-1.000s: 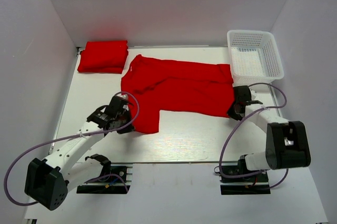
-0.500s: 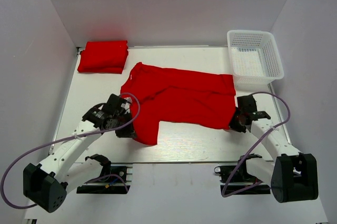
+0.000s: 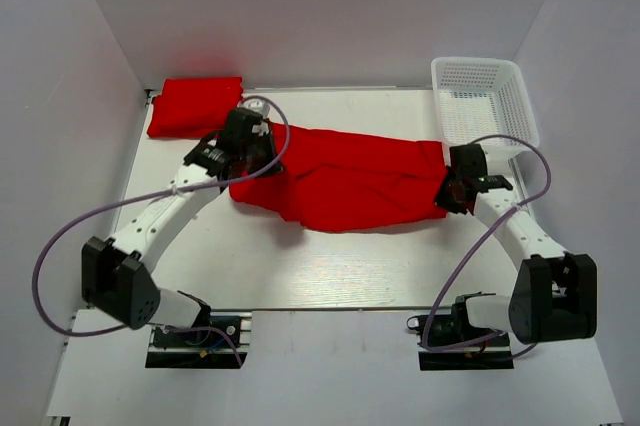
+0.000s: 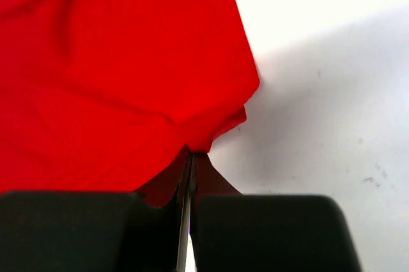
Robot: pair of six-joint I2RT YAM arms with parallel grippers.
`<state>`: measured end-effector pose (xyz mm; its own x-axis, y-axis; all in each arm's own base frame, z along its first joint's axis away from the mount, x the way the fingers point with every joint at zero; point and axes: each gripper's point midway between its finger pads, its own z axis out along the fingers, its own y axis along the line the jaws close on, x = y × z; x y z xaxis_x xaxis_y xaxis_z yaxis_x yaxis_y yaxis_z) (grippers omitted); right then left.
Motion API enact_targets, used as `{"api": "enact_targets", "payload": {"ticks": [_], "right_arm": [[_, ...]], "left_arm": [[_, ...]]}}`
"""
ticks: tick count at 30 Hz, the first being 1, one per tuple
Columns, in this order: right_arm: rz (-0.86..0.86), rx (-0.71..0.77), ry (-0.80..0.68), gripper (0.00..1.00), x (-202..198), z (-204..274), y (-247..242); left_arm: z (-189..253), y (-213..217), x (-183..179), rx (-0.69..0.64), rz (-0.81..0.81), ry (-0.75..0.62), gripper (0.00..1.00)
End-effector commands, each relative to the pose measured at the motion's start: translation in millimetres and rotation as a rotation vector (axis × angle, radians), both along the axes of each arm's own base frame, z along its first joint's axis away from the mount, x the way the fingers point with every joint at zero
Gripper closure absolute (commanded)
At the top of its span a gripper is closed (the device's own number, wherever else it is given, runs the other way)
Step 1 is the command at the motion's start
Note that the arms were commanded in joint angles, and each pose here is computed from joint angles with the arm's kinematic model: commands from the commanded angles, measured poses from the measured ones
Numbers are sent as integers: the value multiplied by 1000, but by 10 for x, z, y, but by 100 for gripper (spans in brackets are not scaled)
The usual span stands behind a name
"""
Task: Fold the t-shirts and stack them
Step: Fold the other side of the tshirt into a rectangle
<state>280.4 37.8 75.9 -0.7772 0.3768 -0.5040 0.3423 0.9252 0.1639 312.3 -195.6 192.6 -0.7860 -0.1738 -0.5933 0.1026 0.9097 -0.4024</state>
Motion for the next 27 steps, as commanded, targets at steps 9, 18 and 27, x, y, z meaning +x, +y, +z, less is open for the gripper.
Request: {"api": "enact_targets", "payload": {"ticks": [9, 18, 27], "right_arm": [[-63, -159, -91, 100, 729, 445, -242], [-79, -262, -105, 100, 1057, 584, -381], [-76, -293, -63, 100, 1281, 481, -403]], "left_arm": [[451, 236, 1403, 84, 216, -216, 100], [551, 268, 1969, 75, 135, -362, 100], [309, 276, 2383, 112, 62, -365, 100]]}}
